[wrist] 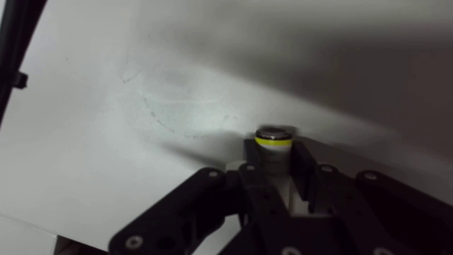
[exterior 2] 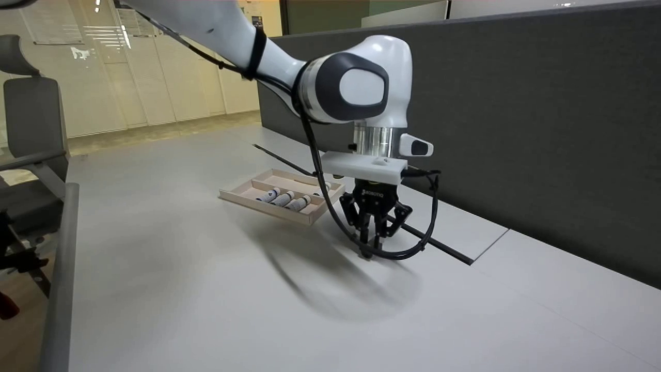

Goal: Put the bottle on the table in the upper compartment of the tray

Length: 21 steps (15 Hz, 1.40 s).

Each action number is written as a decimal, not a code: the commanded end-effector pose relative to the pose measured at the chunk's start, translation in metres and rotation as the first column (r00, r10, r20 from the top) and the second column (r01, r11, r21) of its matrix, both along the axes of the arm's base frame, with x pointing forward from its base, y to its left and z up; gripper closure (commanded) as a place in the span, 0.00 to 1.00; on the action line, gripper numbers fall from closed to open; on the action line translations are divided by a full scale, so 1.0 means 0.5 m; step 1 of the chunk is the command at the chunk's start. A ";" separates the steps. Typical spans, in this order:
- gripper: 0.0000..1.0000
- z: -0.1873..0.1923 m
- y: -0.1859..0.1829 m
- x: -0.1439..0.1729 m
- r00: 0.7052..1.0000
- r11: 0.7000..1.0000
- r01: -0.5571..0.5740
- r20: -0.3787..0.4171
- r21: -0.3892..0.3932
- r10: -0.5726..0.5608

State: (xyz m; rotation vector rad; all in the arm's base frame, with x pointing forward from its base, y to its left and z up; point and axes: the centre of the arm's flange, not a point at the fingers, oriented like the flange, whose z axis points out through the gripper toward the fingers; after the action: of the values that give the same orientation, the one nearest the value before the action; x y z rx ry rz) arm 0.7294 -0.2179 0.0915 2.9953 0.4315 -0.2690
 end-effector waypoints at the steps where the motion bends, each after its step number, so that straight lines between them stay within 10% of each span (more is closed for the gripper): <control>1: 0.93 0.027 0.031 0.032 1.000 0.999 -0.012 -0.016 0.033 0.012; 13: 0.93 0.154 0.330 0.076 0.972 0.973 -0.227 0.072 0.029 0.225; 21: 0.93 0.128 0.449 0.070 0.959 0.953 -0.277 -0.020 0.119 0.281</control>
State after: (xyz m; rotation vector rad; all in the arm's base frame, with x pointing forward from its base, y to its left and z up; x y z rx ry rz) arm 0.7700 -0.0023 0.1528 2.9756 0.8716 -0.2216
